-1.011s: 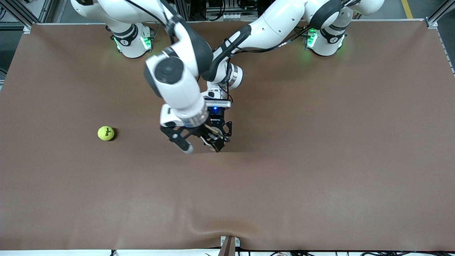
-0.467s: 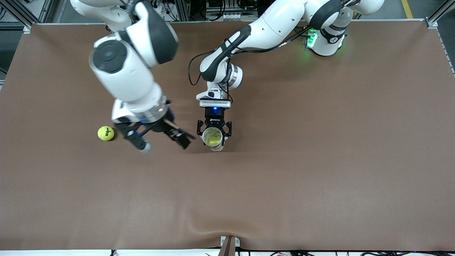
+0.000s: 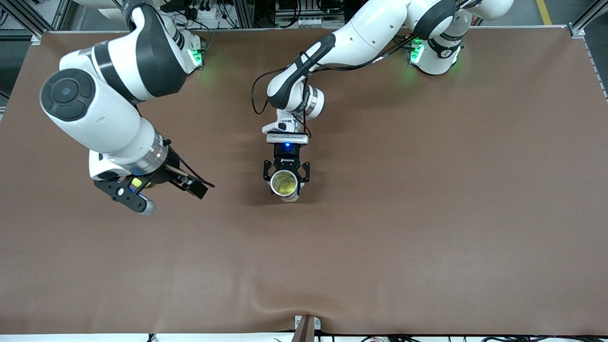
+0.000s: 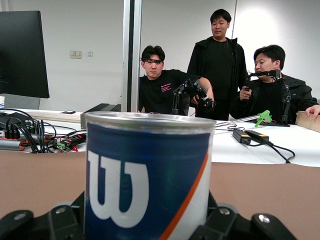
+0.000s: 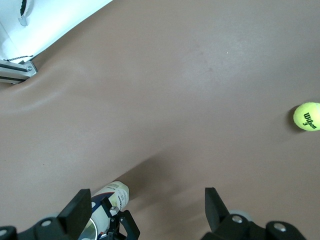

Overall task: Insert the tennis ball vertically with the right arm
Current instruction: 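Withdraw the right gripper and reach toward the second tennis ball, then grasp the second tennis ball with the right gripper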

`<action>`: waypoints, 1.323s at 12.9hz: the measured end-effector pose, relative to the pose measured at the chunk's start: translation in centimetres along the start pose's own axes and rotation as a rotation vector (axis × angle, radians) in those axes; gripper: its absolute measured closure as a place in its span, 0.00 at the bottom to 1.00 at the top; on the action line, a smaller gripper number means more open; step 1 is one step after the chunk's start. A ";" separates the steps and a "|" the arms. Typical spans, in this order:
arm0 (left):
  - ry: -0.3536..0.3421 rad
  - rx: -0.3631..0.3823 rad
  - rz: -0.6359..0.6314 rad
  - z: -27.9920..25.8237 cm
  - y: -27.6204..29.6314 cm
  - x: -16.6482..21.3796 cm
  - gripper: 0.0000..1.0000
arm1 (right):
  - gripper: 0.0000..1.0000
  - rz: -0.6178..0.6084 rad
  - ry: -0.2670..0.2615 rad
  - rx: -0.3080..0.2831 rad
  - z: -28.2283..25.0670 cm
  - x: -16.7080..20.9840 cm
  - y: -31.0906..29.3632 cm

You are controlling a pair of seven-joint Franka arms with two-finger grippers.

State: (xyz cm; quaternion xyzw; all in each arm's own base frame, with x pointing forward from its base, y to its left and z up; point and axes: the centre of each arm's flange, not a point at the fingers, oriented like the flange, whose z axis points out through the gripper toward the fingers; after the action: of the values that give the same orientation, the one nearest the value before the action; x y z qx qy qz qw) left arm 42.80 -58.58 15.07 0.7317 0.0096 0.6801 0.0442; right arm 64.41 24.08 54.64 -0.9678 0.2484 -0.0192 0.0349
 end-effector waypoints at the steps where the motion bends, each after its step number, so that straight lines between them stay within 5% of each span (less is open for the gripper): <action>1: 0.000 0.000 0.000 0.0 0.0 0.0 0.19 | 0.00 -0.033 -0.008 -0.013 0.0 0.2 0.5; 9: 0.002 0.000 0.000 0.1 0.0 0.0 0.18 | 0.00 -0.373 -0.191 -0.148 7.3 11.6 17.9; 12: 0.001 -0.001 0.000 0.0 0.1 0.0 0.17 | 0.00 -0.456 -0.209 -0.126 11.9 13.6 24.1; 17: 0.001 -0.008 0.001 -0.4 0.4 -0.1 0.17 | 0.00 -0.519 -0.183 -0.106 19.3 11.2 29.5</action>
State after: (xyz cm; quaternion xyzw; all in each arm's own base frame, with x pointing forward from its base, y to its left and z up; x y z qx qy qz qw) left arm 42.37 -58.97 15.00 0.7312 0.0065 0.6805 0.0468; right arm 61.15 -6.02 33.34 -0.9973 -0.0112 0.0730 0.0005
